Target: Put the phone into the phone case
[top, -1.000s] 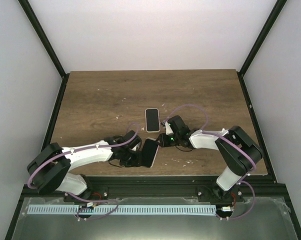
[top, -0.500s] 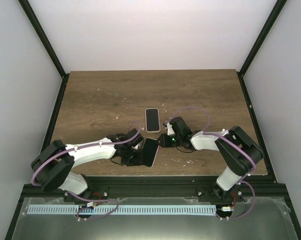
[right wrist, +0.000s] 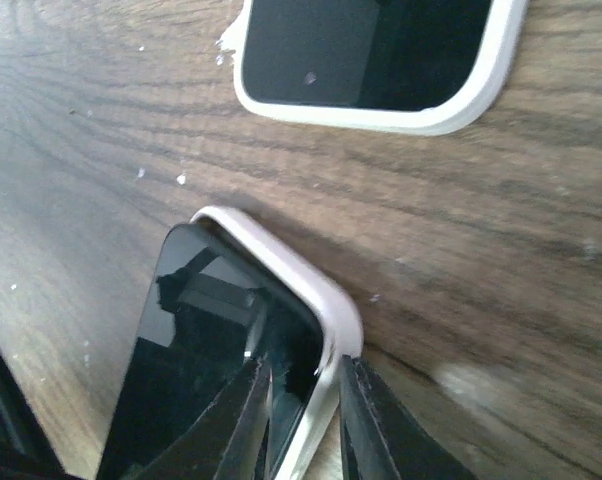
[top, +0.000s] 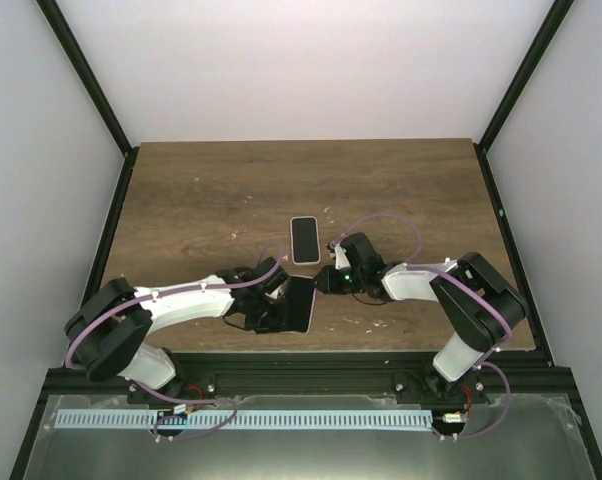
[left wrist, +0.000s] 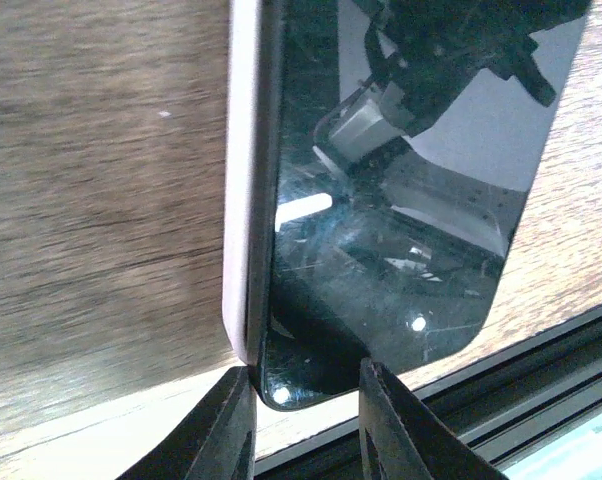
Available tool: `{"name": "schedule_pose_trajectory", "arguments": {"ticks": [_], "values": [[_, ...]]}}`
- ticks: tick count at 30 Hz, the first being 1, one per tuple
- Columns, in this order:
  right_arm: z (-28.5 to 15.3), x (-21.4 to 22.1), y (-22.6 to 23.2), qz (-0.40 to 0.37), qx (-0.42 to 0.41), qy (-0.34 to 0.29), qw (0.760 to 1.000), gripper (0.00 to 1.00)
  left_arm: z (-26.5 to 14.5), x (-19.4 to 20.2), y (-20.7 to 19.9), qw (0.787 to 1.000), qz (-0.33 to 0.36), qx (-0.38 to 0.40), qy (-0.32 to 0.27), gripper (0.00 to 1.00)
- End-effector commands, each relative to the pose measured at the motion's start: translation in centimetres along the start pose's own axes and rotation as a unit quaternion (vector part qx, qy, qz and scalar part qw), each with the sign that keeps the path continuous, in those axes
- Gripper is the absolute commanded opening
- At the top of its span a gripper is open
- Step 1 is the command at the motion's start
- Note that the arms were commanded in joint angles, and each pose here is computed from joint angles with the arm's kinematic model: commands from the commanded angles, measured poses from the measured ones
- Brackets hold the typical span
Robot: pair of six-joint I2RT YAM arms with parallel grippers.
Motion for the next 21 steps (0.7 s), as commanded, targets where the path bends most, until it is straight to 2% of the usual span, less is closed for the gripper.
{"name": "schedule_pose_trajectory", "arguments": {"ticks": [1,8,16,21], "values": [[0.1,0.4,1.8,0.006,-0.069,0.017,0.997,0.2,-0.5,-1.9,-4.0,0.995,0.028,0.084,-0.038,0.31],[0.3,0.8,1.1,0.013,-0.046,0.026,0.999,0.19,-0.4,-2.0,-4.4,0.995,0.026,0.089,-0.034,0.33],[-1.1,0.2,1.3,0.023,-0.006,0.016,1.0,0.17,-2.9,-2.4,-3.1,0.994,0.025,0.075,-0.076,0.44],[-1.5,0.7,1.5,0.043,-0.019,0.019,0.999,0.21,-3.6,-4.0,-1.5,0.992,0.018,0.079,-0.097,0.44]]}}
Point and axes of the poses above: each gripper's point midway between its finger pads, its own z axis out along the fingers, its own y axis along the line the jaws close on, x = y × z, the point moved 7 cm from there along -z, back along the fingers, and after that the axes turned 7 degrees about -z, right-handed, at the moved point
